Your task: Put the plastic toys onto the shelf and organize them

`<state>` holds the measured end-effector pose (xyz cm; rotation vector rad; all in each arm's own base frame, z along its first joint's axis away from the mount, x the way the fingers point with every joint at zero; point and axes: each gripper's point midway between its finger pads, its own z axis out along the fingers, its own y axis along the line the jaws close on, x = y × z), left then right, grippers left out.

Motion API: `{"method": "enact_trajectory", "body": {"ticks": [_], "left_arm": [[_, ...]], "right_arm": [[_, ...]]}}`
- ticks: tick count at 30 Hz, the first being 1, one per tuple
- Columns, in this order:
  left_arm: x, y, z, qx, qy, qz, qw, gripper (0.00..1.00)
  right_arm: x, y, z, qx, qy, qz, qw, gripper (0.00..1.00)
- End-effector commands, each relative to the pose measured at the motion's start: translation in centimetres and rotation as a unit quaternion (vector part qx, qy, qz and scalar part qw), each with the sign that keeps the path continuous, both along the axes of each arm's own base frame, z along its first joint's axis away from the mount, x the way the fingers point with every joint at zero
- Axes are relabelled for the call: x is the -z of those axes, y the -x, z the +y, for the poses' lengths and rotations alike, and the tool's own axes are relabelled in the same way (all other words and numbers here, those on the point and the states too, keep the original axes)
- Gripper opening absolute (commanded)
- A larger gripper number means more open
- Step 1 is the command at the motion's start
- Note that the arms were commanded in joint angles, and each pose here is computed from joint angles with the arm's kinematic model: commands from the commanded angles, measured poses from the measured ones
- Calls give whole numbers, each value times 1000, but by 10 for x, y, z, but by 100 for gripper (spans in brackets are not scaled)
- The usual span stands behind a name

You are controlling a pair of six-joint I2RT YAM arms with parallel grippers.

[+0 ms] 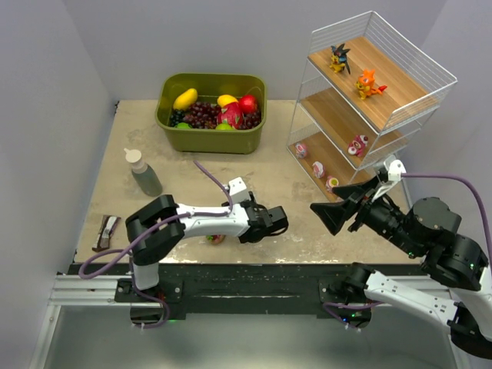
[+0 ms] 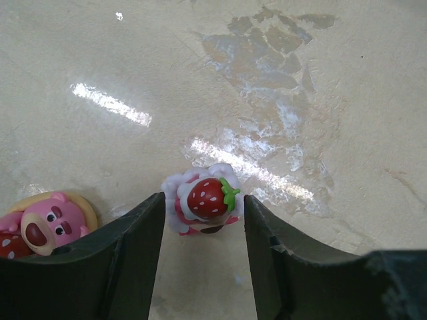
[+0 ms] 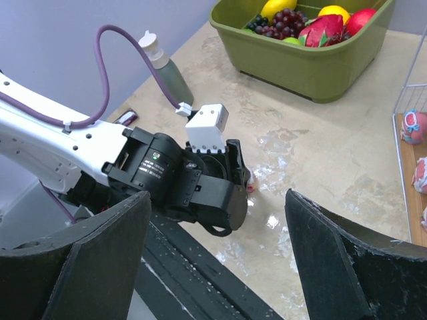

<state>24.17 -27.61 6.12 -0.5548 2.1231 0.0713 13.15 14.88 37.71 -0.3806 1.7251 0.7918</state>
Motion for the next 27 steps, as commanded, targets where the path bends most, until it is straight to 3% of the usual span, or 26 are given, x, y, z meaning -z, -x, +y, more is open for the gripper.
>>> {"method": "enact_trajectory", "body": {"ticks": [1,18,23,27], "left_arm": [[-18,-16,-4,-20,-1,-48,999,56],[-5,-31,8,-46,-17,-45,998,54],[-1,-32,7,-44,-23,-43,998,43],[0,-32,7,-41,-25,-42,998,26]], "right_arm": [[-14,8,-6,-13,-6,-20,1000,85],[-13,8,-11,-7,1,-24,1000,85],[-15,8,-12,-5,-1,-27,1000,85],[-13,8,-12,-6,0,-24,1000,85]]}}
